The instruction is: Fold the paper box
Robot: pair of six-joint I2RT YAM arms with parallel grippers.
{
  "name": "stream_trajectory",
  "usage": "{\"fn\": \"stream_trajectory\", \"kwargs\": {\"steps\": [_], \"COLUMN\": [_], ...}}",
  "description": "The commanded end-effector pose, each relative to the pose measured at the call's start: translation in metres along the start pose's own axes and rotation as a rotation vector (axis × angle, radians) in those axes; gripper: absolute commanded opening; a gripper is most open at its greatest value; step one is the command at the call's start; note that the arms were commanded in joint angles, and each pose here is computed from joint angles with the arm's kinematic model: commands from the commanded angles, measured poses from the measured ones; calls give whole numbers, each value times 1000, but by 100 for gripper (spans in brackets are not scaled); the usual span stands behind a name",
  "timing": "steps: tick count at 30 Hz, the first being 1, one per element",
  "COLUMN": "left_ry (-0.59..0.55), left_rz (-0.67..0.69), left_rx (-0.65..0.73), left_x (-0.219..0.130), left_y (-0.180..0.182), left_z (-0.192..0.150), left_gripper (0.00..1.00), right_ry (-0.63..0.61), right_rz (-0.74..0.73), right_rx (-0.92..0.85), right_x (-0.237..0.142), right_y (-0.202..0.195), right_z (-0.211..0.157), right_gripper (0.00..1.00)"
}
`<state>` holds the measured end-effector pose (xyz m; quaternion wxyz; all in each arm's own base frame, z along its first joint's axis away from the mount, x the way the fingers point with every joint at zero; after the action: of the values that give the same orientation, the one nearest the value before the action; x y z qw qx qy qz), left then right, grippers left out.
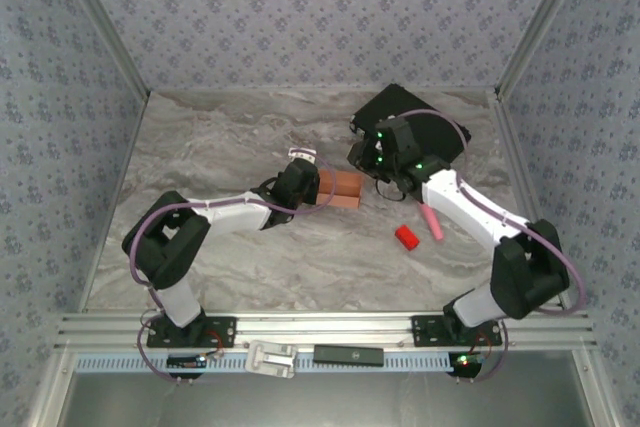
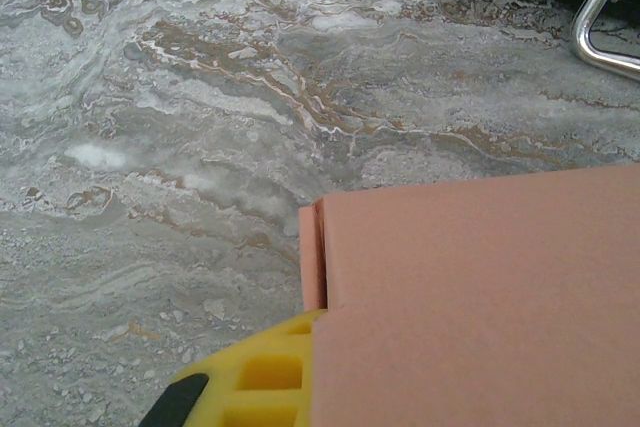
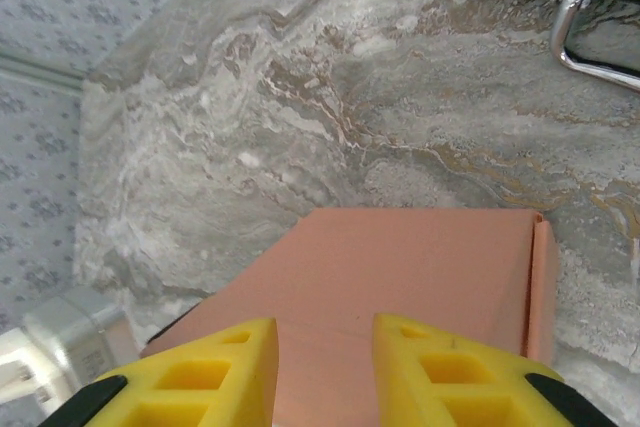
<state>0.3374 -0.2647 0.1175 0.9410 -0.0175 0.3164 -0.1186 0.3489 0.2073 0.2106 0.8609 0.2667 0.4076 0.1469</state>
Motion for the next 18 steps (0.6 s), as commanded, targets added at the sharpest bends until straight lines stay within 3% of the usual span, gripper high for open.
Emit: {"fn": "stream_trajectory", "kwargs": {"steps": [1, 7, 12, 15, 18], "left_ry": [117, 154, 181, 164, 164], "left_rz": [1, -1, -6, -14, -29], "left_rx": [46, 26, -2, -40, -46], "left_x": [-1, -11, -20, -32, -41], "left_y": [4, 11, 12, 16, 14], "left_z": [-33, -47, -56, -52, -43], "left_gripper": [12, 30, 39, 49, 51], "right_ry": [59, 100, 146, 140, 171], "right_rz": [18, -1, -5, 4, -7], "right_rx": [-46, -75, -78, -77, -84], "right_x": [11, 21, 37, 42, 49], "right_y": [4, -1, -8, -9, -10], "right_z": [-5, -19, -43, -43, -45], "right_gripper": [30, 30, 29, 29, 29]}}
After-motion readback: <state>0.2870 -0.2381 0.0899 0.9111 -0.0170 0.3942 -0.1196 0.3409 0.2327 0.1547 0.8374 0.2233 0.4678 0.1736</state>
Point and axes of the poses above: each hand's point on the last joint's axis, 136 mm out from that joint toward the fingers, its own x axis out along the fingers, its own y axis along the line the jaws close on, z = x × y, the point moved 4 cm from there along -x, back along the fingers, and after that the axes turned 6 degrees about -x, right-handed, at the moved point
